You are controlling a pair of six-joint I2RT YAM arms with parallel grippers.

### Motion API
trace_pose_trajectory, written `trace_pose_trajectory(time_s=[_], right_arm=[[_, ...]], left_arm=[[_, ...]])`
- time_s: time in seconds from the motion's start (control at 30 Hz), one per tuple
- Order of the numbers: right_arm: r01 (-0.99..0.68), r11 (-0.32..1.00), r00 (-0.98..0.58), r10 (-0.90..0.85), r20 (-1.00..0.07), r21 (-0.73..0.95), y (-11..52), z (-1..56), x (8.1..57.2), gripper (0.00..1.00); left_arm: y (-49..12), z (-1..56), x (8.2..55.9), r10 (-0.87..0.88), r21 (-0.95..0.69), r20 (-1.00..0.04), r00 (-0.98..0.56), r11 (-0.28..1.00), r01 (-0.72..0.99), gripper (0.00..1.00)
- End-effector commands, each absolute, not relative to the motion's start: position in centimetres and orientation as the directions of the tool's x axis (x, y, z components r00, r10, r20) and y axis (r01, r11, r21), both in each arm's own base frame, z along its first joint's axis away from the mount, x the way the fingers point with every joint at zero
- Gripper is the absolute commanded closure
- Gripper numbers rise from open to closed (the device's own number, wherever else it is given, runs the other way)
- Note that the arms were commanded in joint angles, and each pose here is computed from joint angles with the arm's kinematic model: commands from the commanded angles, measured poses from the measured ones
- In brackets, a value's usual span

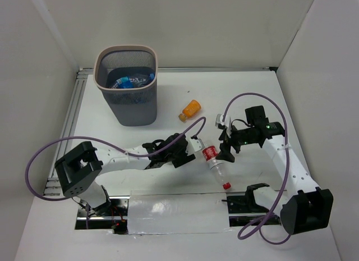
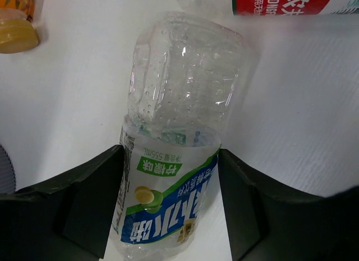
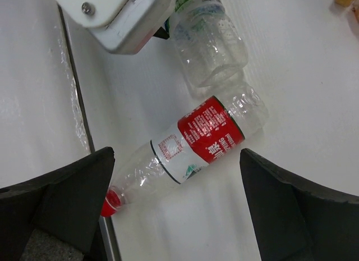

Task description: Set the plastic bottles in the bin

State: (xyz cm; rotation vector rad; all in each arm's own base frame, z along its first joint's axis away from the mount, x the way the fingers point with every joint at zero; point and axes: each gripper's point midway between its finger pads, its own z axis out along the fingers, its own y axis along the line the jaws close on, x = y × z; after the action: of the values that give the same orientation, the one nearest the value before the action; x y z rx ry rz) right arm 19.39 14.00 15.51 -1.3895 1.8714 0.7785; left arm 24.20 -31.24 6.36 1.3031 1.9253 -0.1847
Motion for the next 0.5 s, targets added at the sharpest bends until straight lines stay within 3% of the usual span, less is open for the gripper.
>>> trace_pose_trajectory(time_s=[0.0,0.2,0.23,0.3,0.37,0.47], right_arm=[[-0.948,0.312,-0.217,-0.516,-0.829,0.054,14.5,16.8,20.6,0.0],[-0.945,0.318,-0.237,-0.514,-0.824,0.074,14.5,16.5,20.6,0.0],[-0.944,0.323,-0.24,-0.519,-0.82,0.072,14.4,16.5,20.9,0.0],[-0.941,0.329,-0.252,-0.515,-0.819,0.082,14.5,16.6,21.0,0.0],[-0.935,0.339,-0.276,-0.51,-0.814,0.105,14.5,16.4,21.0,0.0],[-0.919,0.375,-0.306,-0.489,-0.817,0.12,14.2,16.9,21.5,0.0]], left_arm=[[-32.0,6.3,24.4,0.702,0.259,-0.688,-0.182,0.472,0.842,0.29],[-31.8,6.1,24.7,0.697,0.239,-0.687,-0.204,0.482,0.843,0.5],[-31.9,5.6,24.3,0.706,0.221,-0.677,-0.209,0.466,0.857,0.59],[-32.0,5.7,24.2,0.706,0.215,-0.676,-0.209,0.46,0.862,0.63],[-32.0,5.5,24.3,0.704,0.198,-0.673,-0.227,0.467,0.862,0.82],[-32.3,6.8,24.2,0.688,0.185,-0.689,-0.229,0.472,0.862,0.89]])
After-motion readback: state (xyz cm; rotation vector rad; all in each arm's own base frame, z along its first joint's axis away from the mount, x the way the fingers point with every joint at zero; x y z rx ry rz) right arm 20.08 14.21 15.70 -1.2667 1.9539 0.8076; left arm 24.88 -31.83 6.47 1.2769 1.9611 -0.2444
